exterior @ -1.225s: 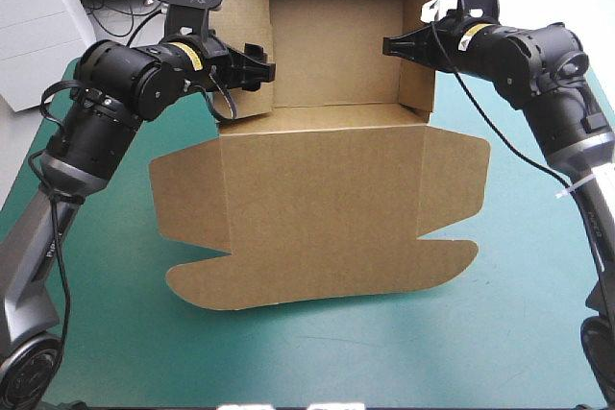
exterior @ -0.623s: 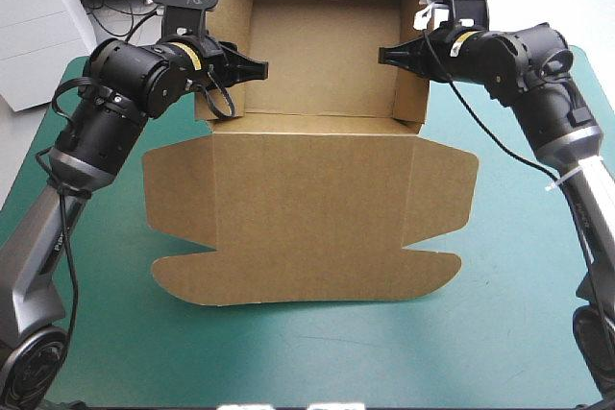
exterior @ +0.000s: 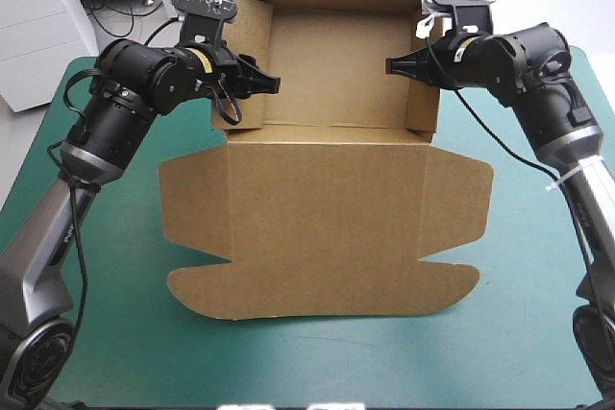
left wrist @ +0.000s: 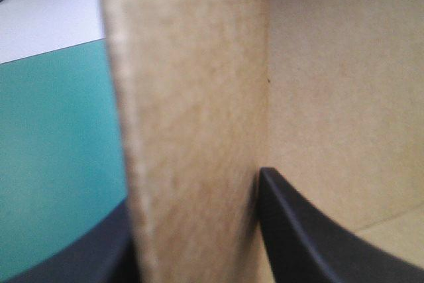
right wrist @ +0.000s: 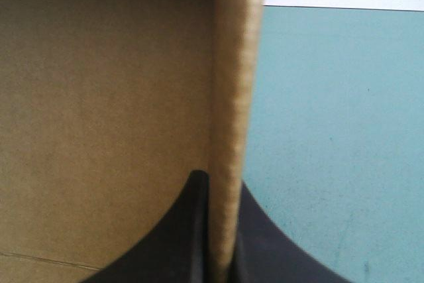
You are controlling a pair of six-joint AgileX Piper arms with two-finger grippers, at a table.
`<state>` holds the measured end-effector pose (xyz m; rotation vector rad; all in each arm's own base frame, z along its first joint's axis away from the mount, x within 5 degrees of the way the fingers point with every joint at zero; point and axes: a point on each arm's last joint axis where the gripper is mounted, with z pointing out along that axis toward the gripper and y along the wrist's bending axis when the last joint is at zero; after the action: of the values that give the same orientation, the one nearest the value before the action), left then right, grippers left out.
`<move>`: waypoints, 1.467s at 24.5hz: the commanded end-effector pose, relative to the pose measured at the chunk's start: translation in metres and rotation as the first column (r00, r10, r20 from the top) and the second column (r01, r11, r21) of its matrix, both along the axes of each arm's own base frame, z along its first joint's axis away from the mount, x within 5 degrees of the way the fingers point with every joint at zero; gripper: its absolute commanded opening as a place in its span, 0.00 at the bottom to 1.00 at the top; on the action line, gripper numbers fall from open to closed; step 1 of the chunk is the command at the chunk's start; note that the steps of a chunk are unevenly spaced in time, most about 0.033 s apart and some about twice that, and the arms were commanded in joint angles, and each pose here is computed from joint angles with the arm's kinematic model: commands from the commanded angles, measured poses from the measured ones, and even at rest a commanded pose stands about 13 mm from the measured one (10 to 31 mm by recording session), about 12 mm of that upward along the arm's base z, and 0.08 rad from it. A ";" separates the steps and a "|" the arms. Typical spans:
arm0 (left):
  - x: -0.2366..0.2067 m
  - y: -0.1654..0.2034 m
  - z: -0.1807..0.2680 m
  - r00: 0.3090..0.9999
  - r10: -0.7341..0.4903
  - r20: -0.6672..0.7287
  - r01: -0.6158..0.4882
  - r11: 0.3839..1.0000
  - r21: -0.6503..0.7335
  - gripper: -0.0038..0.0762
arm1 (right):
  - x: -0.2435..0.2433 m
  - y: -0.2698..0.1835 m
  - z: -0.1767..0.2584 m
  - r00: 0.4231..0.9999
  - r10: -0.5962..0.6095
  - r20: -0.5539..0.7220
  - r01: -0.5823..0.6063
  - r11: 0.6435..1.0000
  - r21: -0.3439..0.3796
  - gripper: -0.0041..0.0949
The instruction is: Fold the box
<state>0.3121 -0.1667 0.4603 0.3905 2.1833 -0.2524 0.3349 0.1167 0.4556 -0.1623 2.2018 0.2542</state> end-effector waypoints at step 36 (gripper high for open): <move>-0.007 -0.003 0.023 0.995 0.080 0.053 -0.069 0.979 -0.189 0.02 | -0.009 -0.001 0.033 0.984 -0.003 0.178 -0.015 0.995 0.099 0.02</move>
<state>0.3208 -0.1683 0.4510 0.2076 2.2448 -0.2573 0.3411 0.1169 0.4550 -0.1480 2.1682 0.2519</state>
